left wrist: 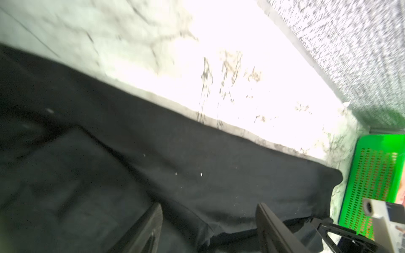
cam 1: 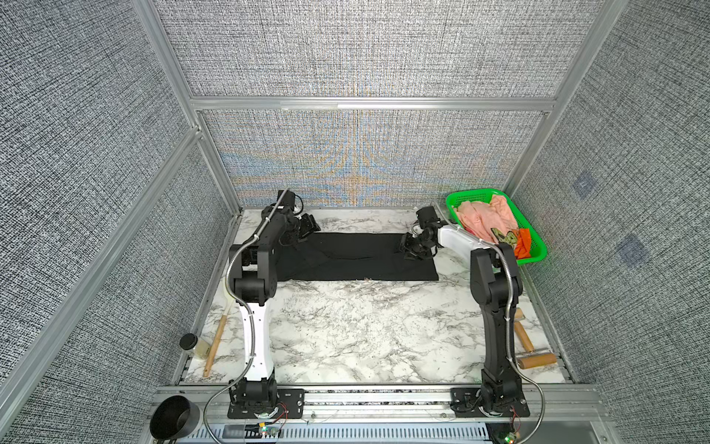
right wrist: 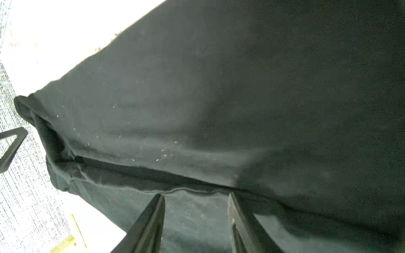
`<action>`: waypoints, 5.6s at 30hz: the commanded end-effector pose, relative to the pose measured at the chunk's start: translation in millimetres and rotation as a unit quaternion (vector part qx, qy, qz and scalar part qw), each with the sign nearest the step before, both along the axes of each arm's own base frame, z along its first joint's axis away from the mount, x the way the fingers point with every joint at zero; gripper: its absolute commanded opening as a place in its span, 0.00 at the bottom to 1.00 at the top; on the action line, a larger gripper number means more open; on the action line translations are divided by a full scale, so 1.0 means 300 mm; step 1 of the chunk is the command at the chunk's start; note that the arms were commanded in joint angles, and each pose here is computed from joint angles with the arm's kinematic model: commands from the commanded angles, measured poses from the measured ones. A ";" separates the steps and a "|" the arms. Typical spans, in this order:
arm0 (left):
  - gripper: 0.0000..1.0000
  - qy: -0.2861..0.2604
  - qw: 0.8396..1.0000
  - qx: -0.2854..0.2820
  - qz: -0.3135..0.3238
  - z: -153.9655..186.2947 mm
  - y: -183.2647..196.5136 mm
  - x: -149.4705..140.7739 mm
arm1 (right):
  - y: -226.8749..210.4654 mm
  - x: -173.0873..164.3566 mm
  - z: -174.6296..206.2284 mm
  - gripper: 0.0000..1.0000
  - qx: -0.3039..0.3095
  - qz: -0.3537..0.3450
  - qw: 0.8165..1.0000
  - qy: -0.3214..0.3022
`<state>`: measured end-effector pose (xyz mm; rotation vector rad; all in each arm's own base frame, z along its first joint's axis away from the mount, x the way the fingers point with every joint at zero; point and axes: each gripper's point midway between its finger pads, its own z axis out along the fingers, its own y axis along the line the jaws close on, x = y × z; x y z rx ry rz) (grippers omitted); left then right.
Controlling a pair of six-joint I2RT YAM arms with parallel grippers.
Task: Fold and stack t-shirts
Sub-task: Smooth out the T-shirt at the top-center of the table, then rotate the T-shirt at the center of the table, then fold the T-shirt at the top-center of the table.
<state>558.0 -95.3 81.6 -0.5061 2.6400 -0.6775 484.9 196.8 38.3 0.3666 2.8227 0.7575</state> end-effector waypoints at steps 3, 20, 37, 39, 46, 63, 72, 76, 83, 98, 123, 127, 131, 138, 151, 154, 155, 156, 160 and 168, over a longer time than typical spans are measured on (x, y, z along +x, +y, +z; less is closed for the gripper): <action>0.72 -0.069 0.997 0.021 0.029 0.182 0.046 0.034 | 0.000 0.027 0.076 0.52 -0.014 0.015 0.999 -0.031; 0.75 -0.001 0.978 -0.076 0.192 0.020 0.158 -0.174 | -0.084 0.084 -0.061 0.45 -0.086 0.042 0.995 -0.004; 0.73 0.038 0.977 -0.114 0.174 -0.191 0.111 0.023 | -0.164 -0.276 -0.146 0.43 -0.117 -0.010 0.989 0.085; 0.73 0.034 0.980 -0.120 0.154 -0.189 0.083 0.062 | -0.142 -0.333 -0.149 0.43 -0.112 -0.016 0.990 0.089; 0.73 0.016 0.984 -0.148 0.093 -0.200 -0.060 0.184 | -0.030 -0.491 -0.122 0.43 -0.108 -0.026 0.990 0.086; 0.73 -0.059 0.974 -0.217 0.008 -0.223 -0.457 0.283 | 0.142 -0.821 -0.126 0.43 -0.133 0.057 0.985 0.098; 0.74 -0.062 0.970 -0.232 -0.035 -0.216 -0.667 0.241 | 0.240 -0.921 -0.120 0.43 -0.110 0.076 0.987 0.084; 0.74 -0.055 0.970 -0.231 -0.043 -0.227 -0.716 0.207 | 0.252 -0.990 -0.116 0.43 -0.116 0.077 0.987 0.084; 0.74 -0.063 0.972 -0.223 -0.048 -0.206 -0.721 0.191 | 0.194 -1.032 -0.079 0.47 -0.117 0.023 0.991 0.059; 0.80 -0.163 0.956 -0.233 -0.075 0.110 -0.759 0.232 | 0.079 -0.926 0.079 0.69 -0.172 0.080 0.981 -0.051; 0.94 -0.042 0.992 -0.080 -0.083 0.165 -0.500 -0.927 | -0.034 -1.111 -0.013 0.69 0.020 0.131 0.991 -0.025; 0.86 0.012 0.990 -0.109 -0.090 0.098 -0.507 -1.182 | -0.015 -1.120 -0.028 0.66 0.030 0.145 0.989 -0.014; 0.73 0.078 0.983 -0.099 -0.132 -0.007 -0.543 -1.394 | -0.020 -1.140 -0.032 0.63 0.032 0.155 0.987 -0.008; 0.66 0.153 0.968 -0.052 -0.193 -0.105 -0.593 -1.592 | -0.053 -1.148 -0.045 0.62 0.025 0.143 0.989 0.004; 0.65 0.147 0.977 -0.033 -0.154 -0.143 -0.524 -1.598 | -0.073 -1.158 -0.059 0.58 0.011 0.149 0.989 0.011; 0.63 0.142 0.978 -0.009 -0.150 -0.155 -0.513 -1.578 | -0.077 -1.166 -0.066 0.56 0.010 0.152 0.988 0.016; 0.62 0.141 0.979 -0.003 -0.147 -0.158 -0.507 -1.570 | -0.077 -1.166 -0.064 0.56 0.011 0.151 0.988 0.015; 0.61 0.138 0.980 0.000 -0.143 -0.158 -0.502 -1.557 | -0.076 -1.167 -0.064 0.55 0.012 0.151 0.988 0.014; 0.58 0.124 0.984 -0.018 -0.125 -0.148 -0.498 -1.512 | -0.078 -1.171 -0.066 0.53 0.013 0.151 0.988 0.013; 0.51 0.148 0.978 -0.025 -0.144 -0.192 -0.521 -1.538 | -0.071 -1.159 -0.054 0.52 0.017 0.150 0.989 0.008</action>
